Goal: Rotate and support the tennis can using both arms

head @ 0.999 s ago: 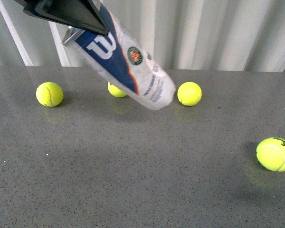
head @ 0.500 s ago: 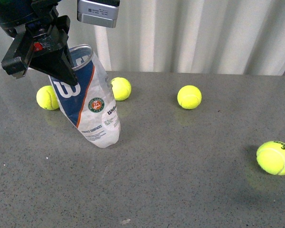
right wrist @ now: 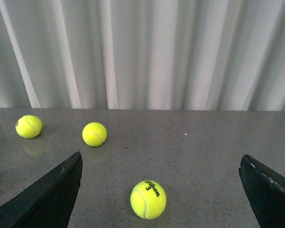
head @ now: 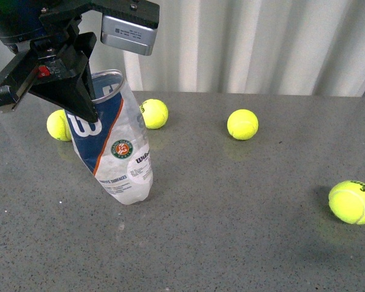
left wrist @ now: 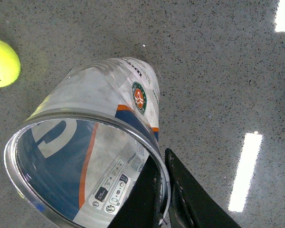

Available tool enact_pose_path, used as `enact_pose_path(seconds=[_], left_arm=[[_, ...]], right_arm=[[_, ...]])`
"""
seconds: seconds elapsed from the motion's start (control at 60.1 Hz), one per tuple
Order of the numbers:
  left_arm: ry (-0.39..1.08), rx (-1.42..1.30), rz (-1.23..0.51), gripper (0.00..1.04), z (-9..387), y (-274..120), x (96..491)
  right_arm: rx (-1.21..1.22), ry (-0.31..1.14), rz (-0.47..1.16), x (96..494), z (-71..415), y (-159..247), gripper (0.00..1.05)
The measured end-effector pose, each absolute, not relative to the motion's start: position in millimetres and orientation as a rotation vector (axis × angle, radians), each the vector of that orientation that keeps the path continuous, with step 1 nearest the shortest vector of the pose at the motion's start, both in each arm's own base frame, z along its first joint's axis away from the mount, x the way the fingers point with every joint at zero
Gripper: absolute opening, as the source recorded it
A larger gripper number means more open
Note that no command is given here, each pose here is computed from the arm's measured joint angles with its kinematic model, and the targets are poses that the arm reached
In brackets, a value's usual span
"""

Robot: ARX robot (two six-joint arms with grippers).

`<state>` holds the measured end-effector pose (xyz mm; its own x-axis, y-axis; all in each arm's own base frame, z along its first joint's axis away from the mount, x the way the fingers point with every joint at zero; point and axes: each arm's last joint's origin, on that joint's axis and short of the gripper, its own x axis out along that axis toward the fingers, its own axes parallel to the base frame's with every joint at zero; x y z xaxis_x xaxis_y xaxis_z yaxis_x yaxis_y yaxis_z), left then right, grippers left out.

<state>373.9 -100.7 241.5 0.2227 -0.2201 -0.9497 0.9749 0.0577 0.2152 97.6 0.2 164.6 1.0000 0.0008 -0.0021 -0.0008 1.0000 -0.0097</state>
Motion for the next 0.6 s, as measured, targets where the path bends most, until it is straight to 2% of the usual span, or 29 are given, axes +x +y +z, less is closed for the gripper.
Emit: enact_pose_path(seconds=[0.183, 0.4, 0.599], left_arm=[[0.893, 1.141, -1.130, 0.05, 238.4, -102.9, 375.2], [0.890, 1.168, -1.136, 0.39, 232.2, -105.3, 377.6], [0.890, 1.167, -1.130, 0.76, 232.0, -104.8, 378.4]], right_arm=[[-0.010, 0.002, 0.001, 97.6, 164.6, 0.2, 0.98], [-0.010, 0.002, 0.001, 97.6, 164.6, 0.2, 0.98], [-0.010, 0.002, 0.001, 97.6, 164.6, 0.2, 0.98]])
